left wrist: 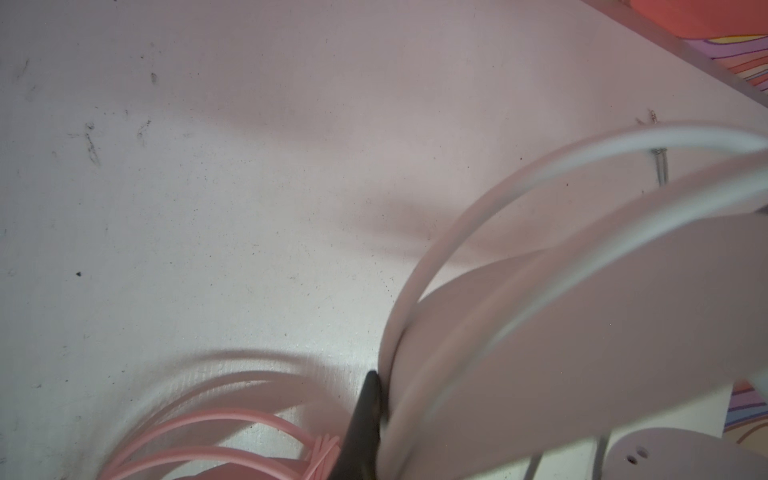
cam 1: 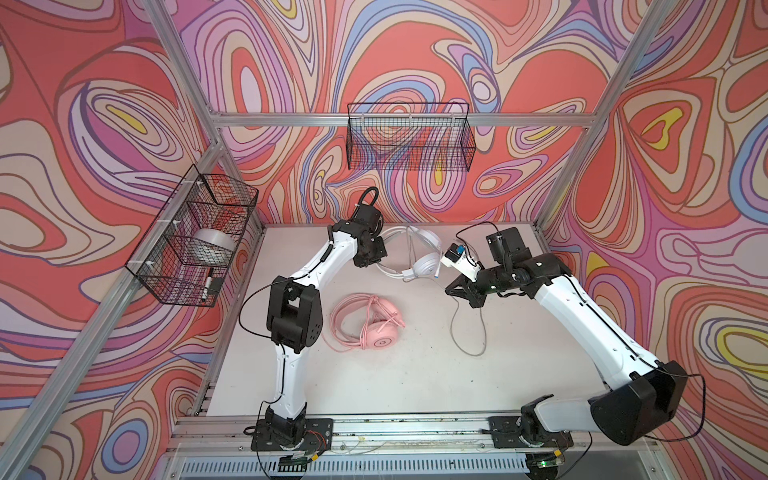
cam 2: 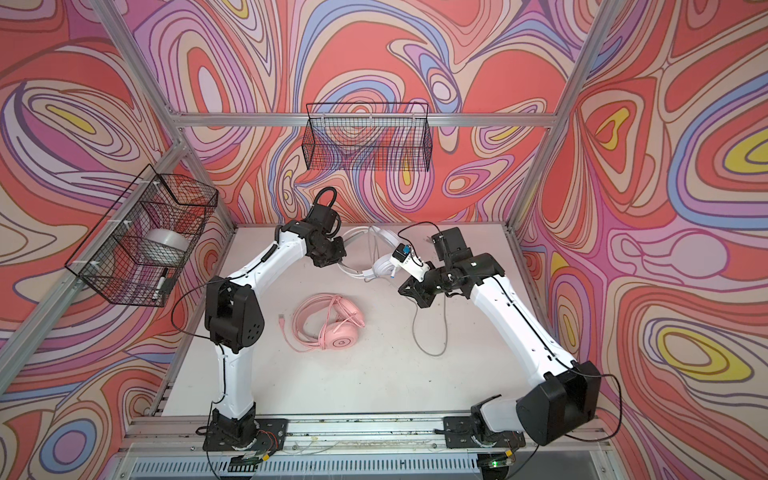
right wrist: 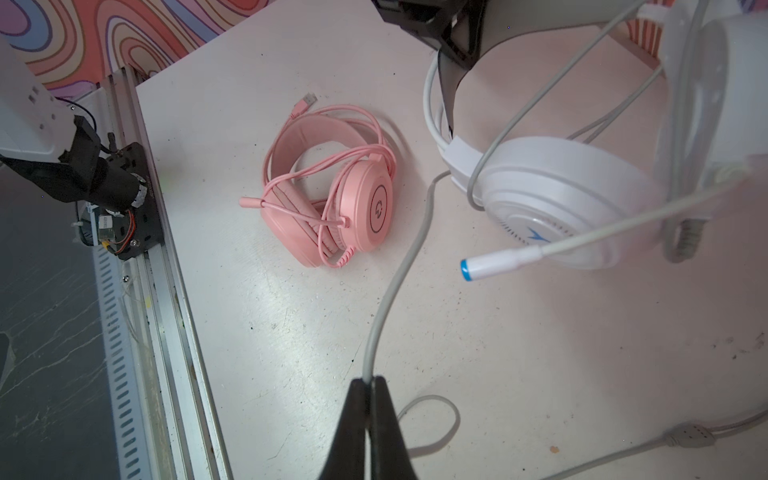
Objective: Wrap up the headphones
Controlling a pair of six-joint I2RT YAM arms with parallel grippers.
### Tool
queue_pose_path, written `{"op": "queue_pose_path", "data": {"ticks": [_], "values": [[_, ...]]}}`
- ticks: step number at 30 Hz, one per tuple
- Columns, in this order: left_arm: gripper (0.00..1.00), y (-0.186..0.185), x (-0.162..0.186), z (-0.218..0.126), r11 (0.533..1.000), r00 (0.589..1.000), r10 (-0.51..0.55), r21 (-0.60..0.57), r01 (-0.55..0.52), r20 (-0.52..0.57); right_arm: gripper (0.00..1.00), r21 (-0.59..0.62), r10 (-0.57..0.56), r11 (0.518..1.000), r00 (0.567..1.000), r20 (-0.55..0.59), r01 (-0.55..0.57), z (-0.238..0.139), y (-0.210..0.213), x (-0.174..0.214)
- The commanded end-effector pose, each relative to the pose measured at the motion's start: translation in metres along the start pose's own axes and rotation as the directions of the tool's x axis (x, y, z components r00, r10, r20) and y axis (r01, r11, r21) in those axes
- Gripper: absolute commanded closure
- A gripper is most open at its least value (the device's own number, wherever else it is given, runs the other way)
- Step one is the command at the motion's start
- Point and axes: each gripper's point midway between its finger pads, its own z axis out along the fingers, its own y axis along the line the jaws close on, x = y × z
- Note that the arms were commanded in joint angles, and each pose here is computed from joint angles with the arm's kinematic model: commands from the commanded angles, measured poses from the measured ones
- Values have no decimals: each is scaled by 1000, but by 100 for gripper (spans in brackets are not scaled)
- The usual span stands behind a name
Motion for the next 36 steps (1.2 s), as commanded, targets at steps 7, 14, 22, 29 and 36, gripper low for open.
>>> {"op": "queue_pose_path", "data": {"ticks": [7, 14, 22, 29, 36], "values": [[100, 6, 0, -6, 1000, 1000, 12, -9, -12, 10, 100, 46, -107, 993, 993, -49, 109, -15, -9, -14], [100, 3, 4, -2, 1000, 1000, 5, 7, -5, -13, 100, -62, -128, 990, 991, -36, 126, -12, 8, -16], [100, -11, -2, -8, 994, 999, -30, 104, 33, -31, 100, -66, -60, 997, 986, -158, 50, 2, 12, 28], [100, -16, -2, -15, 991, 999, -30, 128, 34, -32, 100, -35, -34, 999, 977, -213, 27, 4, 8, 44], [100, 2, 5, 0, 998, 999, -21, 55, 24, -46, 100, -58, -95, 994, 989, -114, 89, -4, 12, 15]]}}
